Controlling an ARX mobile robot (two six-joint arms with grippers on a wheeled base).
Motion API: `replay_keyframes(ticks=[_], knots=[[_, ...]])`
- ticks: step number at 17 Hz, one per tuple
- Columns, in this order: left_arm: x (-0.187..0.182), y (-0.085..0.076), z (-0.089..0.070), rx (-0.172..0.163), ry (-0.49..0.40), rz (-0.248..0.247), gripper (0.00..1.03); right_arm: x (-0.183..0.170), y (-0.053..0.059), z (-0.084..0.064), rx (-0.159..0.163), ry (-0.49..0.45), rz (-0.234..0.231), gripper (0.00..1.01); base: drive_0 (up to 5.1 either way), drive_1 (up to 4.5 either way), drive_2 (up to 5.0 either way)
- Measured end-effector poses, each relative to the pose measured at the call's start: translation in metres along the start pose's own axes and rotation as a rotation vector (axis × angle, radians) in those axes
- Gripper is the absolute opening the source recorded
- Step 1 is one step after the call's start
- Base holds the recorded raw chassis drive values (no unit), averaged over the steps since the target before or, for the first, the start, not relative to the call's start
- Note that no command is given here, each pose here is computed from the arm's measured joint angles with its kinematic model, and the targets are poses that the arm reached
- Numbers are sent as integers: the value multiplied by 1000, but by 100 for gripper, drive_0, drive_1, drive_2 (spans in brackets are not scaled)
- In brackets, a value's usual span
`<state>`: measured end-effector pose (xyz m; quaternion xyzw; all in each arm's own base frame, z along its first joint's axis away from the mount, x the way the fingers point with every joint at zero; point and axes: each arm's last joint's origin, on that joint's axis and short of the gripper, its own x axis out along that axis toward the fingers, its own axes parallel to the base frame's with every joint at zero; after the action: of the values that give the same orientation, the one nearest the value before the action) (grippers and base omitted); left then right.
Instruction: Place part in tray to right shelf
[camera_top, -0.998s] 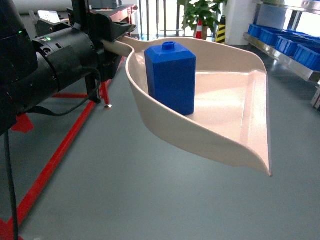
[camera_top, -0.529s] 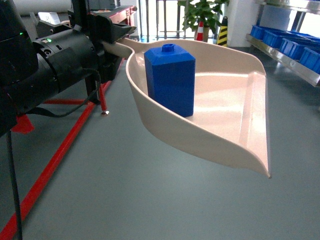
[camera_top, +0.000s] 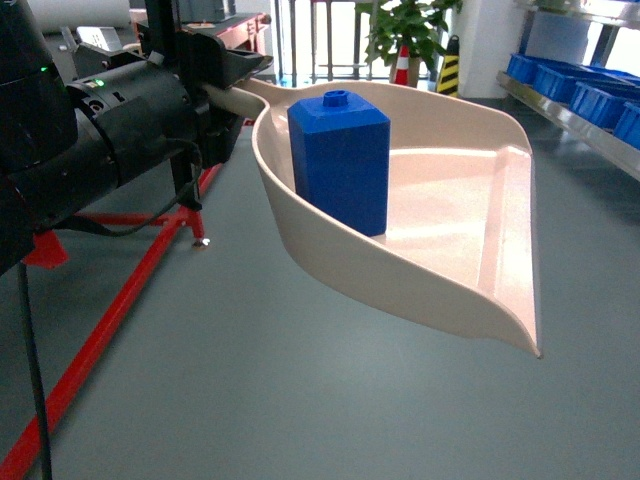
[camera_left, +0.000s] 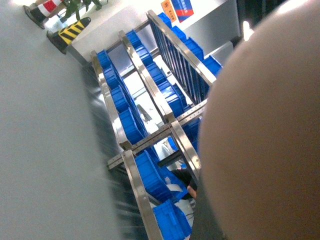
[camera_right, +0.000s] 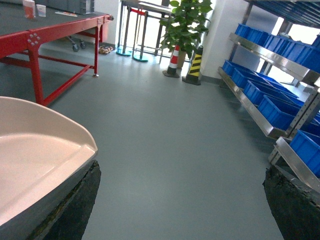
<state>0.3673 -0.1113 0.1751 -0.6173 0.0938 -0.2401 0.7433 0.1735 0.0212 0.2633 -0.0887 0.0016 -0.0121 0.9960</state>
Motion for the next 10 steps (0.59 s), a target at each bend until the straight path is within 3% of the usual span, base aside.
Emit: replay_keyframes(ticks=[10], knots=[[0,0,0,0,-1,0,12,0,0,0,0,-3,-1,98,0,432,-432]])
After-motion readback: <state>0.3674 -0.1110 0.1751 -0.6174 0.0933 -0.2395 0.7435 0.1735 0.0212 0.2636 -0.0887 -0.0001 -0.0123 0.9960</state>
